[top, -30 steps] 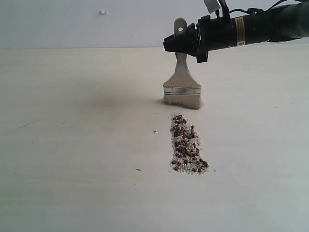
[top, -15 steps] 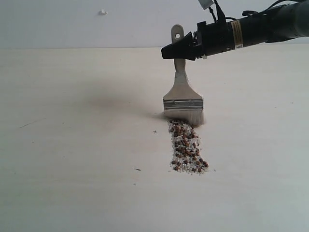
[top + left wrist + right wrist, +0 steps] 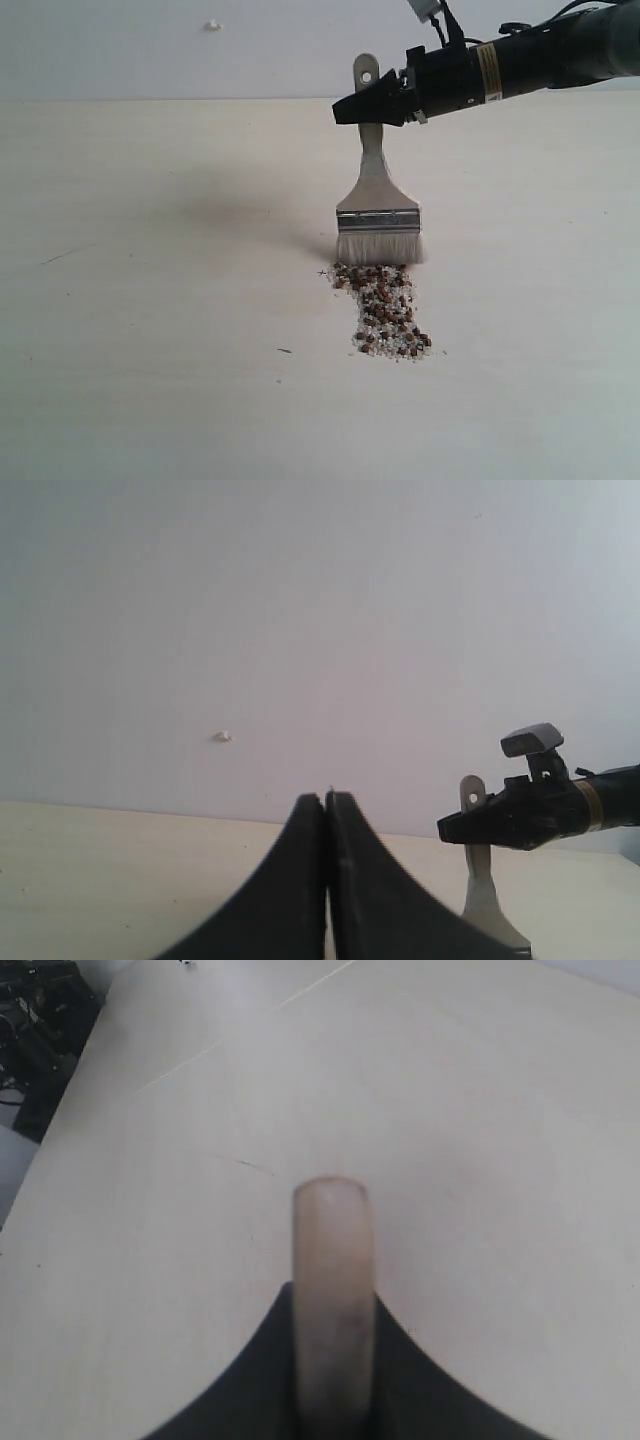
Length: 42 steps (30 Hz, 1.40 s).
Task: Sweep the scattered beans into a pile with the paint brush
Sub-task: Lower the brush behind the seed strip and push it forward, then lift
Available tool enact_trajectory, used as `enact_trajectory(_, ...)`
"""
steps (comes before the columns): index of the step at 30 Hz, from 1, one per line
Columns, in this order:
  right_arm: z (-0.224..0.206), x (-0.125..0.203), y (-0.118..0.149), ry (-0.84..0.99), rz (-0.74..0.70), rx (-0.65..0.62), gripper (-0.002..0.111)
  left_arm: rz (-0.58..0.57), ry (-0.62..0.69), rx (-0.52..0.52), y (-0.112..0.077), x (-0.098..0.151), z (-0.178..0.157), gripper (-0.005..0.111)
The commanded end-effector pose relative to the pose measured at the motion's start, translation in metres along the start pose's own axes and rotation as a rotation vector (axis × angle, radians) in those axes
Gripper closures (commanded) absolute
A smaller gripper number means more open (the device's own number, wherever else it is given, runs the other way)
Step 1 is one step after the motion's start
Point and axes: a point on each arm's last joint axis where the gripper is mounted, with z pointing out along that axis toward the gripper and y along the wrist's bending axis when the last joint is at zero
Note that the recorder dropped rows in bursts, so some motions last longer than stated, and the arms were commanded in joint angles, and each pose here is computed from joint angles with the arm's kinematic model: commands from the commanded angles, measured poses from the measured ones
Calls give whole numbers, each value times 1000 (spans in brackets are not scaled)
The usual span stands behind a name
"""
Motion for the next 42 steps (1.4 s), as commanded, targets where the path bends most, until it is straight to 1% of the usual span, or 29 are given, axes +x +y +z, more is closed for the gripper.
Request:
enact_trajectory(1,-2,-8,4,-13,-125,1,108,1,-1,-3,1,1,-1,107)
enact_trajectory(8,-8,-21,13,-24,-177,8,108,1,-1,-3,1,1,-1,107)
enact_trajectory(13,-15,-35,23,-38,-158,16,108,1,-1,-3,1,1,-1,107)
enact_trajectory(15,-18,-41,28,-44,-181,21,108,1,-1,-3,1,1,-1,107)
enact_trajectory(17,-23,-41,27,-48,-206,31,108,1,-1,-3,1,1,-1,107)
enact_trajectory(19,-26,-40,28,-57,-233,36,108,1,-1,-3,1,1,-1,107)
enact_trajectory(22,-32,-34,29,-137,-248,55,108,1,-1,-3,1,1,-1,107)
enact_trajectory(24,-40,-26,30,-202,-248,85,108,1,-1,-3,1,1,-1,107)
enact_trajectory(30,-66,-2,41,-283,-266,181,108,1,-1,-3,1,1,-1,107)
enact_trajectory(32,-76,1,44,-314,-270,219,108,1,-1,-3,1,1,-1,107)
enact_trajectory(35,-85,3,45,-365,-239,259,108,1,-1,-3,1,1,-1,107)
enact_trajectory(38,-84,4,45,-359,-229,254,108,1,-1,-3,1,1,-1,107)
enact_trajectory(42,-80,12,45,-270,-252,241,108,1,-1,-3,1,1,-1,107)
